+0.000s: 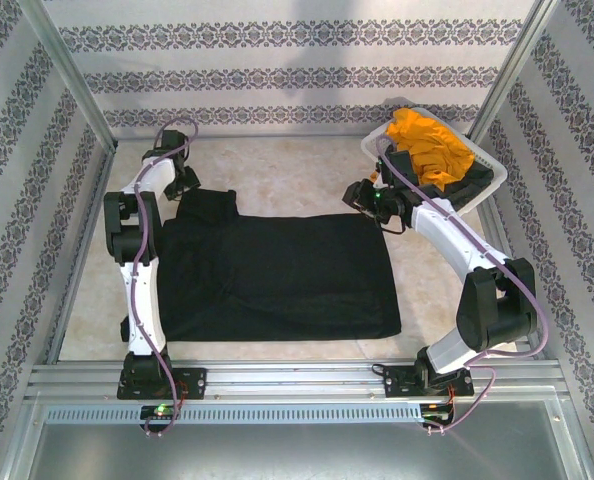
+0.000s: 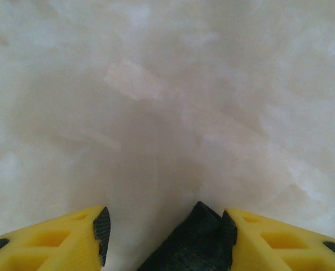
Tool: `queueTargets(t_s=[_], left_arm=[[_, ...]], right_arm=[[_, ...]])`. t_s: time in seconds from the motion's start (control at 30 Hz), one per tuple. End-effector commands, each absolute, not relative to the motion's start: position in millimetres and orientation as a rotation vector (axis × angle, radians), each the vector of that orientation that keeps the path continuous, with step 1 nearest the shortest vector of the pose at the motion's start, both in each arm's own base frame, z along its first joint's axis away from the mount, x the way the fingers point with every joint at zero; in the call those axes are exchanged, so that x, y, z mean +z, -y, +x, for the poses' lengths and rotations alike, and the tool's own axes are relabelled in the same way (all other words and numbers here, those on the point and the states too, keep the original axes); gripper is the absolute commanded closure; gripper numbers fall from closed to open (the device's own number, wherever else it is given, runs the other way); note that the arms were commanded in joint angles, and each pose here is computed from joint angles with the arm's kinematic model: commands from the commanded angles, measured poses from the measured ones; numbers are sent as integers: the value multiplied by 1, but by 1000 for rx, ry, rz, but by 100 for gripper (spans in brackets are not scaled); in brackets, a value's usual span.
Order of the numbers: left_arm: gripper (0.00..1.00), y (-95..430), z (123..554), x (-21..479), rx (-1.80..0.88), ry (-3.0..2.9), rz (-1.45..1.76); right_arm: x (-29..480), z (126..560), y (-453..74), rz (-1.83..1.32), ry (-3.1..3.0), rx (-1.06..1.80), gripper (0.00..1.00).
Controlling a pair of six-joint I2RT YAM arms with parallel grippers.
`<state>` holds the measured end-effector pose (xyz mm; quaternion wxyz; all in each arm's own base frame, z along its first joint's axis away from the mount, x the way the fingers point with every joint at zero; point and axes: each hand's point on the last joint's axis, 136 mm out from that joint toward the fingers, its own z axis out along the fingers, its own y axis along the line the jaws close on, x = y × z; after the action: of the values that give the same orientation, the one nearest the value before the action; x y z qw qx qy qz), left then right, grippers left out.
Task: Fold and stack the t-shirts
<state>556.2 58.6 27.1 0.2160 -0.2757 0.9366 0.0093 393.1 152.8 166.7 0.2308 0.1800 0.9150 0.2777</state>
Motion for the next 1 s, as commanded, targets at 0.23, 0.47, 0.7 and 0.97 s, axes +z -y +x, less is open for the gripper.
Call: queueTargets(t_s=[0.23,0.47,0.7,0.97], left_arm=[[69,-27,550,7,0,-2739,-737],[100,-25,555,49,5,-2659,-752],[100,-19,542,92,-66,-2592,-792],[100,-4,511,102,-187,-2589,-798]], right_arm=[[134,395,-143,615,-2585,684,56],[89,404,-96,947,-2600,202,56],[63,441,-74,997,-2570,-92,53],[32,461,-68,980,-2651,-68,53]])
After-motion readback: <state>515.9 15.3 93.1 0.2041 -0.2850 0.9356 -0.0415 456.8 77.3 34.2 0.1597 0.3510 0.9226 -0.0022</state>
